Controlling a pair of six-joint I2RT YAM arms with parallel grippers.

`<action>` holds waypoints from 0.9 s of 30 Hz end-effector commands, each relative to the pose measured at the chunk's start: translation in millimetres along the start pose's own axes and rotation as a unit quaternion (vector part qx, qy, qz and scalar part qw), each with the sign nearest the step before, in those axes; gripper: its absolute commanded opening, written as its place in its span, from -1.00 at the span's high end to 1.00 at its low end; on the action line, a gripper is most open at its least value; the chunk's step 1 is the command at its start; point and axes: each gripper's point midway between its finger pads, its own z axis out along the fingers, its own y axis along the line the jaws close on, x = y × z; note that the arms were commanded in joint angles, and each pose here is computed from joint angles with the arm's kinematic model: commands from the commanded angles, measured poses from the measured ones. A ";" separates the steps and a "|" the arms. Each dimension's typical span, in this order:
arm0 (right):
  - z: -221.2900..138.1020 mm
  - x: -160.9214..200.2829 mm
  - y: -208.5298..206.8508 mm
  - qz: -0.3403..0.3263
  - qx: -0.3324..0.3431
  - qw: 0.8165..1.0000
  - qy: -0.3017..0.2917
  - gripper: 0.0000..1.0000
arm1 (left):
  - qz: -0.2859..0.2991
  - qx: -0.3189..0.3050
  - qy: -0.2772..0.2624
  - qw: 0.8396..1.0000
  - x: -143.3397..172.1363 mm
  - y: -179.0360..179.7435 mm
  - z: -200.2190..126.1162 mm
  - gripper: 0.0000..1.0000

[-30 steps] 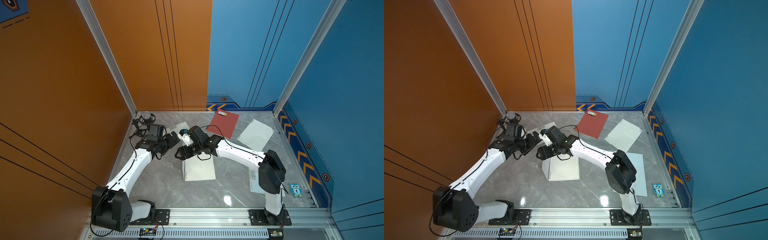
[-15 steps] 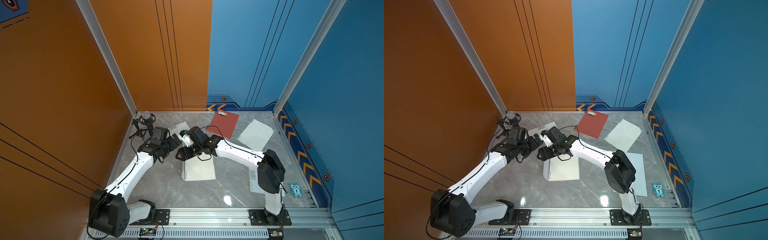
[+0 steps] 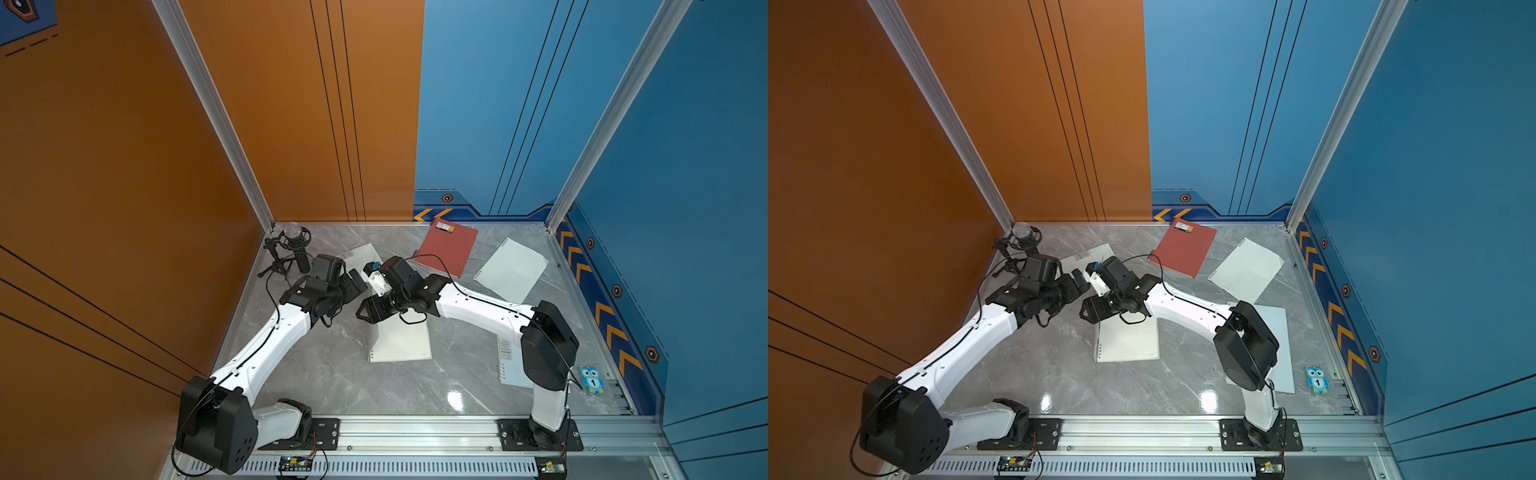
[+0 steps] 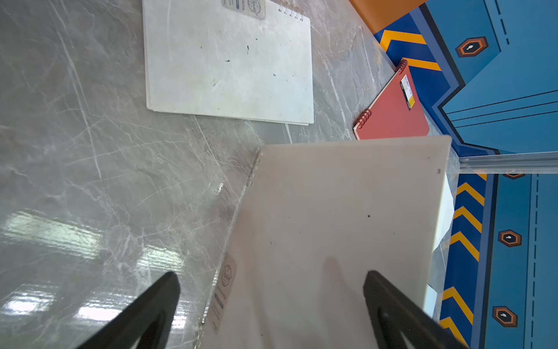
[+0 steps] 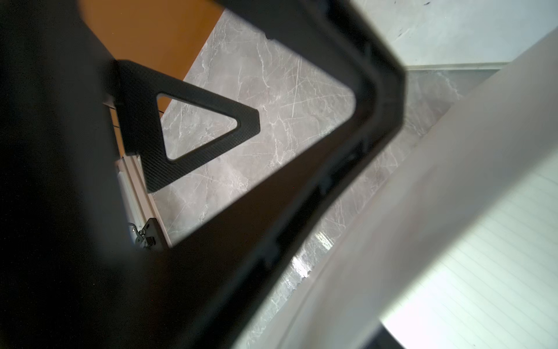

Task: Tear off pages from different notebooks
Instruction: Open the notebook at the center of the board.

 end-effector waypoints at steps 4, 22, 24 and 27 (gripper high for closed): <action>0.2 22.9 54.1 -0.090 -0.093 0.991 0.015 0.09 | 0.010 0.079 -0.016 0.997 -13.2 -50.3 -2.2 -0.97; -14.6 14.2 39.2 -0.078 -0.085 0.993 -0.014 0.61 | -0.043 0.102 -0.034 0.993 -50.5 -43.5 -18.8 -0.97; -13.7 14.2 38.0 -0.076 -0.083 0.994 -0.014 0.63 | -0.044 0.106 -0.037 0.993 -52.8 -45.7 -21.8 -0.97; -12.4 14.4 34.9 -0.073 -0.076 0.994 -0.015 0.63 | -0.045 0.110 -0.044 0.992 -55.7 -47.9 -26.7 -0.97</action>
